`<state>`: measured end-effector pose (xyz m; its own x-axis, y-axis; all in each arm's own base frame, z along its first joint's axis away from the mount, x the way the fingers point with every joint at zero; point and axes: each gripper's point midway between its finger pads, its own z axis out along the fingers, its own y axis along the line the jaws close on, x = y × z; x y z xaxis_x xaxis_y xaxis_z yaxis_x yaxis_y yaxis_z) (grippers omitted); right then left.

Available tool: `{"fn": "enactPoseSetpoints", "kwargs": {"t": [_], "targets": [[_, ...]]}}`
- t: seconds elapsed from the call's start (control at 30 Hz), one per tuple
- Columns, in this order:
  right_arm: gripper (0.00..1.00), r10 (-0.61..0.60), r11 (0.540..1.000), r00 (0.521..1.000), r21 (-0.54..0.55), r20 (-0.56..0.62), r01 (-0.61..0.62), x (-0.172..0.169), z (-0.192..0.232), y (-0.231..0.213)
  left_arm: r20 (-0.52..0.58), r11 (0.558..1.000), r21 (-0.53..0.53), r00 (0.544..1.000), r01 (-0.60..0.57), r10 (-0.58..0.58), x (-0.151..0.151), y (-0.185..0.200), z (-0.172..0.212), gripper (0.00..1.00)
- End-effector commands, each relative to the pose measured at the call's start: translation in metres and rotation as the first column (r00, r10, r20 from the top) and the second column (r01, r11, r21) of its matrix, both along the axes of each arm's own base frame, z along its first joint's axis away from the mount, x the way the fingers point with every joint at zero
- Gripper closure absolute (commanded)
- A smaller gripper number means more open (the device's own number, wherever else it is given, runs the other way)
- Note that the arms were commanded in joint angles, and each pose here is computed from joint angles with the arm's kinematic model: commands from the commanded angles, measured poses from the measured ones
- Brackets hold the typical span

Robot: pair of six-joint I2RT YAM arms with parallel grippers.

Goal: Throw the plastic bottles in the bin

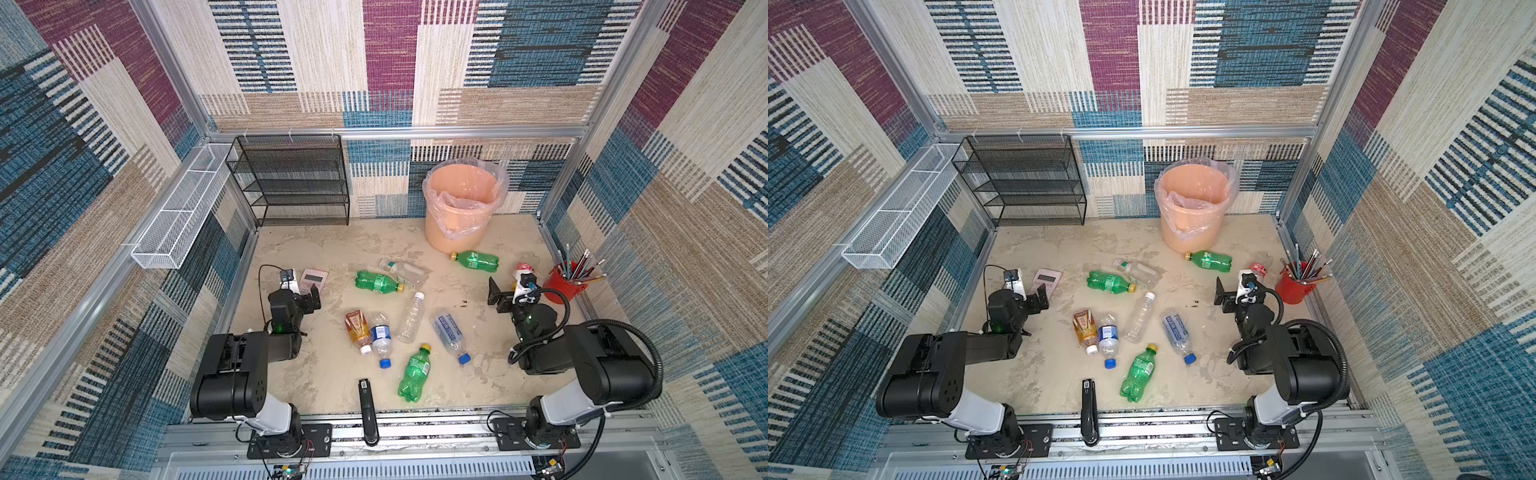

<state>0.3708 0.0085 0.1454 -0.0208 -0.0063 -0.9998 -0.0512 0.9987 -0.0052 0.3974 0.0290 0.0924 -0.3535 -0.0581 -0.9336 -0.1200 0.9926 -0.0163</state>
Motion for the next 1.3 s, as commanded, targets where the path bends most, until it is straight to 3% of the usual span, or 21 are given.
{"fn": "enactPoseSetpoints", "kwargs": {"t": [0.0,1.27], "targets": [[0.02,0.006,1.000,1.000,-0.001,0.023,-0.006,-0.0004,0.0058,0.0005,0.013,1.000,-0.003,1.000,0.012,-0.012,0.0020,-0.0019,0.0038,0.01],[0.01,0.006,1.000,1.000,0.003,0.013,-0.006,0.0040,0.0119,0.0003,0.010,1.000,-0.005,1.000,0.028,-0.028,0.0021,-0.0044,0.0081,0.02]]}}
